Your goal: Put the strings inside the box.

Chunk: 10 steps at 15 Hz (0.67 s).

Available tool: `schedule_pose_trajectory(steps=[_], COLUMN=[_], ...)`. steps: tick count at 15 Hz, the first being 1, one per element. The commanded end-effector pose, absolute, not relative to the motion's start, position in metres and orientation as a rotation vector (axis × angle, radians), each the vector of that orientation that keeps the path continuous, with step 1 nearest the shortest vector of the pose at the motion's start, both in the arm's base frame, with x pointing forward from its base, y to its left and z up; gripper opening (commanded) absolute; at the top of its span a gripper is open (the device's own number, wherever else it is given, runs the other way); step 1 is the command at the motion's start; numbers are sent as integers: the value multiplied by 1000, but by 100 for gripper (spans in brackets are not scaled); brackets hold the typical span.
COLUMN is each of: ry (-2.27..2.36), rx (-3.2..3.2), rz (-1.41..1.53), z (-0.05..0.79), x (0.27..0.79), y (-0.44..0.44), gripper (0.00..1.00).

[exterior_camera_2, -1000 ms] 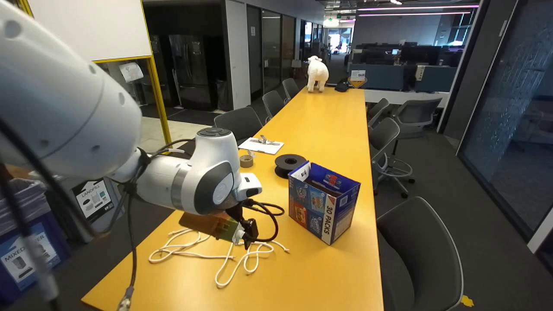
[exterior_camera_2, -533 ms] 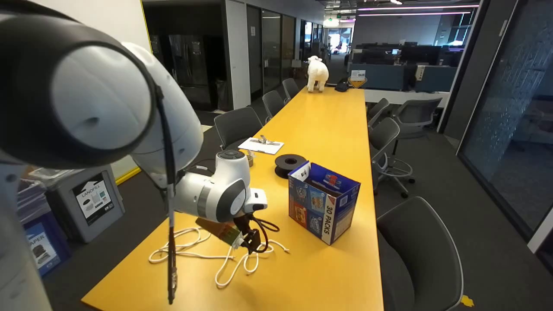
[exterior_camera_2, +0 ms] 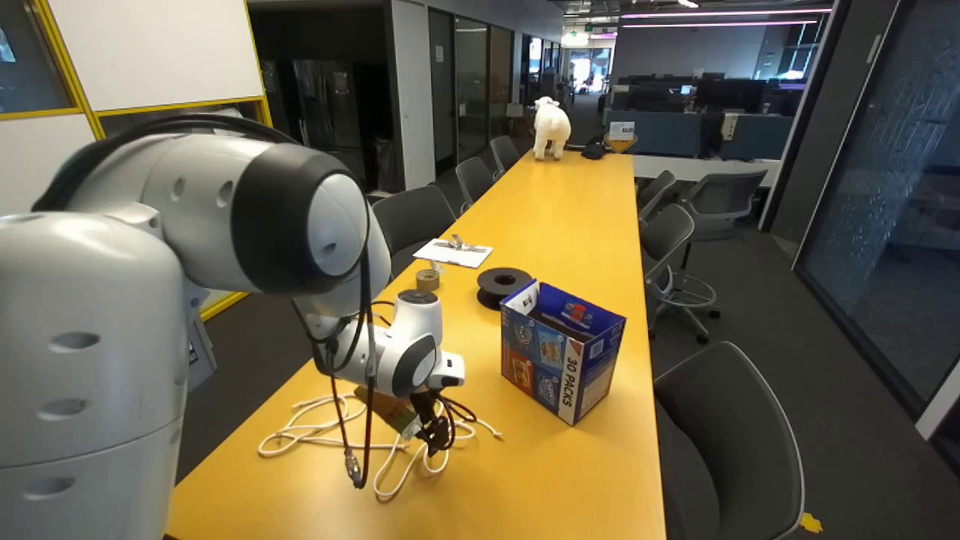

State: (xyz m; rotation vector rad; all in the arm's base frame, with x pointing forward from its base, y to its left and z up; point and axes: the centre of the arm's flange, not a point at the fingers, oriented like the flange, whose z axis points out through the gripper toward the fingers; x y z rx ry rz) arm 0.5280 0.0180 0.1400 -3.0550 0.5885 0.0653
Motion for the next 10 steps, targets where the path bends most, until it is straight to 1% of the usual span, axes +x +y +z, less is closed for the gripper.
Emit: schedule_pose_trajectory(steps=[1, 10], ry=[572, 497], rx=[-3081, -3127], rz=[69, 25], z=[117, 98], x=[553, 562], y=[23, 5], gripper=[100, 100])
